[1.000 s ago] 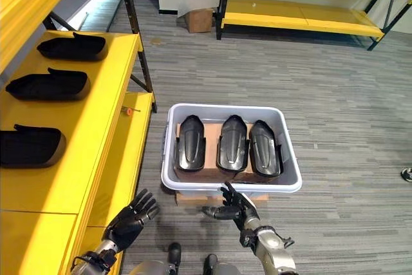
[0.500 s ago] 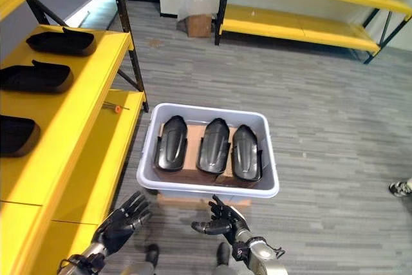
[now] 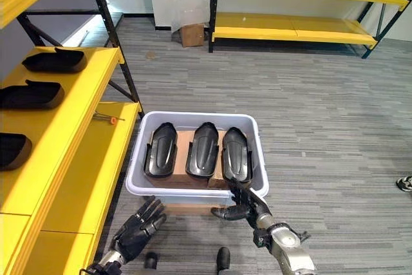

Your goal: Move parts from the plastic box to the shelf.

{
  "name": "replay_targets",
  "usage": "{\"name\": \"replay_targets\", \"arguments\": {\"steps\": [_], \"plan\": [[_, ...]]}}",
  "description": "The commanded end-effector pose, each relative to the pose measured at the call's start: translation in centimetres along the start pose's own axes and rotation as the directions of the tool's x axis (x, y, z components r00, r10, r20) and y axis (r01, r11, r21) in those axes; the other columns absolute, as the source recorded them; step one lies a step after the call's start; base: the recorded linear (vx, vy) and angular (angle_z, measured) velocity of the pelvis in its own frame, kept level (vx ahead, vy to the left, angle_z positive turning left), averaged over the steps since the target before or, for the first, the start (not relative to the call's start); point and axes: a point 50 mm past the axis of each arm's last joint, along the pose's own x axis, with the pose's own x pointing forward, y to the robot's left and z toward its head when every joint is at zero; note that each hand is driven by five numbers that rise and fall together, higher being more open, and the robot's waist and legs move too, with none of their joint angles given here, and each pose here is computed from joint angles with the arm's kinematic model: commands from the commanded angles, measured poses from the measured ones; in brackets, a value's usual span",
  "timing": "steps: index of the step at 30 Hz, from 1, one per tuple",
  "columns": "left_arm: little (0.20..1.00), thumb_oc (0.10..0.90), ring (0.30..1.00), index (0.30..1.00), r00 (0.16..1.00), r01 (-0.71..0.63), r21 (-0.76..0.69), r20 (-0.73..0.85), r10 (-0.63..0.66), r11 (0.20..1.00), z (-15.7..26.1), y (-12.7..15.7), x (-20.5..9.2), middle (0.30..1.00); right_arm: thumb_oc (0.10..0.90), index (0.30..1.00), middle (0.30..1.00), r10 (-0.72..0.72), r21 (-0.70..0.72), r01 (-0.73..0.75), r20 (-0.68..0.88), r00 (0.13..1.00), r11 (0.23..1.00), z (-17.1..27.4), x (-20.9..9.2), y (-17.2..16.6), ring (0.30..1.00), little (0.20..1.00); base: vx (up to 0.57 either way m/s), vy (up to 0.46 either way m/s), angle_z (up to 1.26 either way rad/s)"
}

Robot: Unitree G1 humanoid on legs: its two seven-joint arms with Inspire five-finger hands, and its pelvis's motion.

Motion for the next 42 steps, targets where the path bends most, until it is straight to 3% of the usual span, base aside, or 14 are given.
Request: {"name": "replay_targets", "arguments": {"steps": [1, 6, 12, 19, 25, 29, 31, 32, 36, 38, 42], "plan": [[1.0, 0.9, 1.0, 1.0, 0.984, 0.034, 0.091, 0.173, -0.05, 0.995, 4.0, -0.4, 0.7, 1.0, 0.9, 1.0, 1.0, -0.044, -0.038, 0.063, 0.369, 0.929, 0.997, 8.1, 1.3, -0.9, 1.0, 1.0, 0.05, 0.074, 0.01], [1.0, 0.9, 1.0, 1.0, 0.928, -0.07, 0.119, 0.373, 0.02, 0.99, 7.0, -0.1, 0.3, 1.0, 0.9, 1.0, 1.0, -0.12, 0.115, 0.076, 0.445, 0.887, 0.99, 10.1, 1.8, -1.0, 1.0, 1.0, 0.03, 0.052, 0.0], [1.0, 0.9, 1.0, 1.0, 0.784, -0.155, 0.11, 0.619, 0.054, 0.982, 11.9, -0.7, -0.3, 1.0, 0.9, 1.0, 1.0, -0.322, 0.326, 0.209, 0.345, 0.882, 0.922, 9.0, 2.9, -1.8, 1.0, 1.0, 0.03, 0.004, 0.06], [1.0, 0.9, 1.0, 1.0, 0.651, -0.131, 0.268, 0.75, -0.121, 0.955, 17.0, -5.1, -0.3, 1.0, 0.9, 1.0, 1.0, -0.44, 0.444, 0.313, 0.216, 0.872, 0.839, 8.1, 4.2, -2.5, 1.0, 1.0, 0.0, 0.002, 0.04], [1.0, 0.9, 1.0, 1.0, 0.634, 0.025, 0.413, 0.698, -0.334, 0.91, 18.7, -9.5, 0.6, 1.0, 0.9, 1.0, 1.0, -0.499, 0.46, 0.375, 0.183, 0.847, 0.805, 8.9, 5.3, -3.7, 1.0, 1.0, -0.06, 0.014, 0.1], [1.0, 0.9, 1.0, 1.0, 0.618, 0.075, 0.473, 0.669, -0.413, 0.878, 19.3, -11.4, 1.2, 1.0, 0.9, 1.0, 1.0, -0.483, 0.335, 0.386, 0.283, 0.829, 0.86, 11.3, 5.9, -3.7, 1.0, 1.0, -0.14, 0.021, 0.01], [1.0, 0.9, 1.0, 1.0, 0.598, 0.119, 0.477, 0.666, -0.446, 0.871, 19.6, -12.4, 1.5, 1.0, 0.9, 1.0, 1.0, -0.417, 0.002, 0.479, 0.497, 0.761, 0.878, 15.3, 5.7, -3.1, 1.0, 1.0, -0.24, 0.04, -0.01], [1.0, 0.9, 1.0, 1.0, 0.596, 0.119, 0.477, 0.668, -0.447, 0.871, 19.6, -12.5, 1.6, 1.0, 0.9, 1.0, 1.0, -0.399, -0.046, 0.49, 0.52, 0.756, 0.87, 15.7, 5.6, -2.8, 1.0, 1.0, -0.18, 0.036, -0.01], [1.0, 0.9, 1.0, 1.0, 0.571, 0.144, 0.474, 0.677, -0.465, 0.868, 19.6, -12.8, 1.6, 1.0, 0.9, 1.0, 1.0, -0.208, -0.344, 0.621, 0.737, 0.643, 0.704, 19.6, 4.4, -0.9, 1.0, 1.0, -0.13, 0.015, -0.03], [1.0, 0.9, 1.0, 1.0, 0.564, 0.153, 0.478, 0.676, -0.474, 0.865, 19.6, -13.0, 1.7, 1.0, 0.9, 1.0, 1.0, -0.159, -0.389, 0.666, 0.779, 0.606, 0.636, 20.3, 4.2, -0.5, 1.0, 1.0, -0.09, 0.001, -0.04], [1.0, 0.9, 1.0, 1.0, 0.553, 0.184, 0.486, 0.667, -0.499, 0.854, 19.6, -13.4, 2.0, 1.0, 0.9, 1.0, 1.0, 0.019, -0.438, 0.846, 0.891, 0.454, 0.305, 23.0, 3.4, 0.6, 1.0, 1.0, -0.08, 0.002, -0.01]]}}
